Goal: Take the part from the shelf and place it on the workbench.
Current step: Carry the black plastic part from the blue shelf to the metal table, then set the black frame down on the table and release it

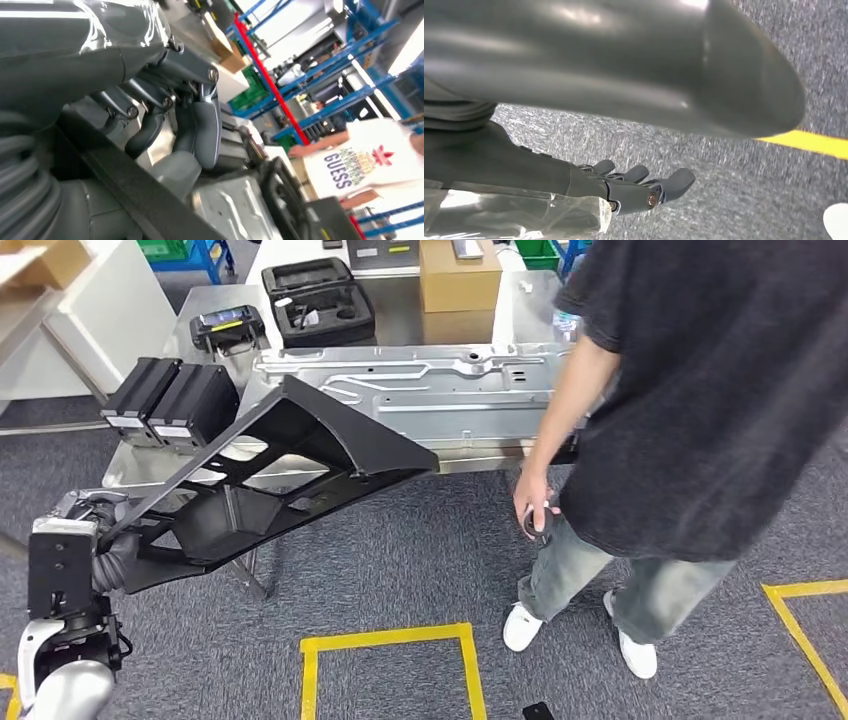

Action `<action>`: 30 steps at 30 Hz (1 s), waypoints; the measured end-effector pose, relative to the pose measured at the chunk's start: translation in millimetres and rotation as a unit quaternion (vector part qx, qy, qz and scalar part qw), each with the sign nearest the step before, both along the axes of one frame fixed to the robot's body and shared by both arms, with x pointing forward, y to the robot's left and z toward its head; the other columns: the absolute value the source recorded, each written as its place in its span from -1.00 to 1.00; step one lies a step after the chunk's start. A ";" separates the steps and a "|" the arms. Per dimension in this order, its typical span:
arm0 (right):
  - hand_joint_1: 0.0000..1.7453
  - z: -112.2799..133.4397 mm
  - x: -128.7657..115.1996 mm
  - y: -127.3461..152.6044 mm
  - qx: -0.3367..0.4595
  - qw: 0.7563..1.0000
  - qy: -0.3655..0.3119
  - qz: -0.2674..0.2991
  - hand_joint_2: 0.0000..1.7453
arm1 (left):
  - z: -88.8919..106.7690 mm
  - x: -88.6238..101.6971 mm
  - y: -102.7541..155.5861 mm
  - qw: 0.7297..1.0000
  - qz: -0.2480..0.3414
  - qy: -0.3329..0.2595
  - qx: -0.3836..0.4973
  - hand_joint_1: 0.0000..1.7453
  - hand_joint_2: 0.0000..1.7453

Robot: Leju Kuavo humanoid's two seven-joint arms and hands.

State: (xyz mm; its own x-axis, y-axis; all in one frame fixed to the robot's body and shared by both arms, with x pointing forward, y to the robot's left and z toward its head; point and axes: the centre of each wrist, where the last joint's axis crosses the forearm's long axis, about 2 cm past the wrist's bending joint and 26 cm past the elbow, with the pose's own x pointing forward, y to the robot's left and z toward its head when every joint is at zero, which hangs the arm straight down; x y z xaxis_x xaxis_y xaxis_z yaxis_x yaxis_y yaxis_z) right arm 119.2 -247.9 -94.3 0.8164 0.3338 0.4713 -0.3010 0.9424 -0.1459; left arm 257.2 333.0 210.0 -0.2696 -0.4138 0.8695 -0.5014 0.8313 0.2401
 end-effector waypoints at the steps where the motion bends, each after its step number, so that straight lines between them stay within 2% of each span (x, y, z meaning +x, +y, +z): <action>1: -1.00 0.1 0.0 0.9 0.001 1.000 0.000 -0.001 -1.00 | 0.2 0.0 0.6 1.000 0.001 0.001 0.002 1.00 1.00; 12: -1.00 0.3 0.1 2.5 0.003 1.000 -0.004 -0.005 -1.00 | 6.4 5.6 1.1 1.000 -0.002 -0.014 0.009 1.00 1.00; 20: -1.00 2.6 10.5 -3.1 0.000 1.000 -0.017 -0.012 -1.00 | 25.2 31.6 -1.2 1.000 0.000 -0.029 0.013 1.00 1.00; 30: -1.00 3.9 13.6 1.8 0.004 1.000 -0.016 -0.002 -1.00 | 34.1 60.8 2.6 1.000 -0.006 -0.026 0.004 1.00 1.00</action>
